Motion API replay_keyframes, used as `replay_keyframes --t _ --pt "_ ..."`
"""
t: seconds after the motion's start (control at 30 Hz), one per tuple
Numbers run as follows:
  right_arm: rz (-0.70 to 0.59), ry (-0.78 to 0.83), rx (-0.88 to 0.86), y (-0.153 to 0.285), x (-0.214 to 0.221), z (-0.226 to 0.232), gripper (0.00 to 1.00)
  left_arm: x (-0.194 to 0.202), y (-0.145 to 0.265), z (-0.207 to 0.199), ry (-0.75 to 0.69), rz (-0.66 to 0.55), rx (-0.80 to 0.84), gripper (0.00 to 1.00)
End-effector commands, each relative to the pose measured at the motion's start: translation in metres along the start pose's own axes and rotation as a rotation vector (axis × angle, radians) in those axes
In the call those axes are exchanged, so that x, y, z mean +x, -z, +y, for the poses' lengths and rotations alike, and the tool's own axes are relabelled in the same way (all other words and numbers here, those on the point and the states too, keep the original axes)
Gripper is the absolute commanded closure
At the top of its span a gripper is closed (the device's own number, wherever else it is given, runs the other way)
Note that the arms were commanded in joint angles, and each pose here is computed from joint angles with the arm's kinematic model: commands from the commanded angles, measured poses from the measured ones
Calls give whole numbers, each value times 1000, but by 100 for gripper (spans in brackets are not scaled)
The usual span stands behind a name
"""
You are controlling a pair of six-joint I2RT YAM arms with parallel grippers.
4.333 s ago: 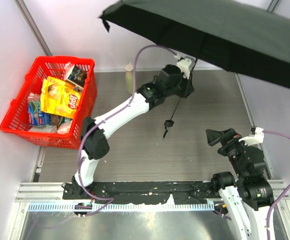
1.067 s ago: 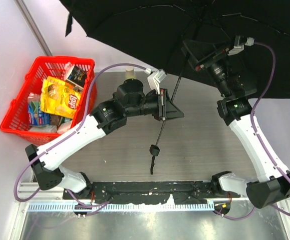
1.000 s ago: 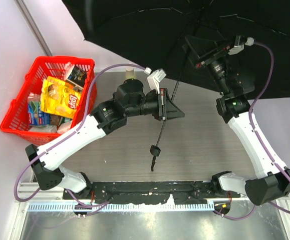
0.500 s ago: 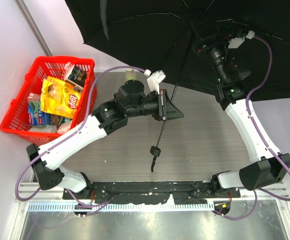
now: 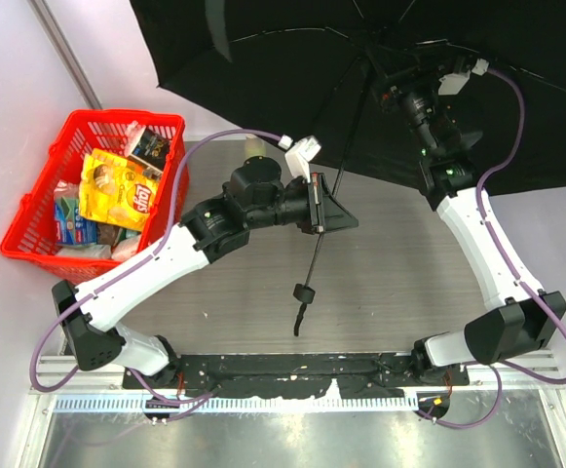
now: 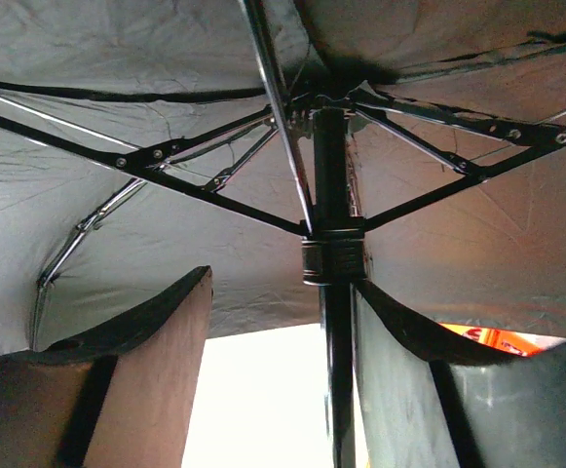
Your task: Put away the umbrella
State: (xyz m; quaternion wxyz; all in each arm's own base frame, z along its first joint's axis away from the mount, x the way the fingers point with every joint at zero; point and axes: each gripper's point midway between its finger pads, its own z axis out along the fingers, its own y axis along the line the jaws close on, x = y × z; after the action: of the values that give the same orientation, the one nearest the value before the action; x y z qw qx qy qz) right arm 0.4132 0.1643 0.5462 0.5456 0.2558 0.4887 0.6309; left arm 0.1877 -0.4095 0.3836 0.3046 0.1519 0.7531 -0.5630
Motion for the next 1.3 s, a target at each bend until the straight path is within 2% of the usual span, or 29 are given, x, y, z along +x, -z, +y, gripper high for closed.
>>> replay_keyframes --t 0.0,0.13,0.27,0.3,0.53,0.7,0.77,0.8,0.87,1.0,1.1,1.2,1.27 --pt "-140 12 -74 -5 -36 27 39 -13 22 -44 -73 -57 130 100" --pt "-205 2 -25 -2 -48 13 47 -13 24 -46 -67 -59 140 100" --pt "-190 -91 -45 -4 -46 4 39 -12 25 -54 -47 -62 187 100" --pt "-155 -119 -54 -3 -41 3 39 -12 25 -55 -38 -60 193 100" --pt "-186 -214 -71 -2 -50 -1 41 -10 26 -58 -10 -73 225 100" --pt "-169 -260 11 -8 -46 -24 36 -10 26 -62 -1 -73 252 100" --pt "-176 -281 62 -6 -45 -37 46 -10 25 -62 -3 -73 254 100" --pt "-182 -283 71 -6 -45 -43 64 -10 26 -62 -9 -77 255 100" --pt "-215 -260 91 -5 -50 -44 68 -10 26 -59 -20 -77 245 100" --pt "-224 -192 139 -4 -52 -47 54 -8 29 -54 -61 -87 200 100" --pt "-247 -175 84 -2 -57 -37 57 -7 29 -52 -65 -85 188 100" --pt "-264 -154 33 -2 -62 -31 48 -4 30 -52 -65 -79 192 100" --pt "-264 -134 41 -5 -63 -33 47 -4 31 -51 -62 -81 190 100"
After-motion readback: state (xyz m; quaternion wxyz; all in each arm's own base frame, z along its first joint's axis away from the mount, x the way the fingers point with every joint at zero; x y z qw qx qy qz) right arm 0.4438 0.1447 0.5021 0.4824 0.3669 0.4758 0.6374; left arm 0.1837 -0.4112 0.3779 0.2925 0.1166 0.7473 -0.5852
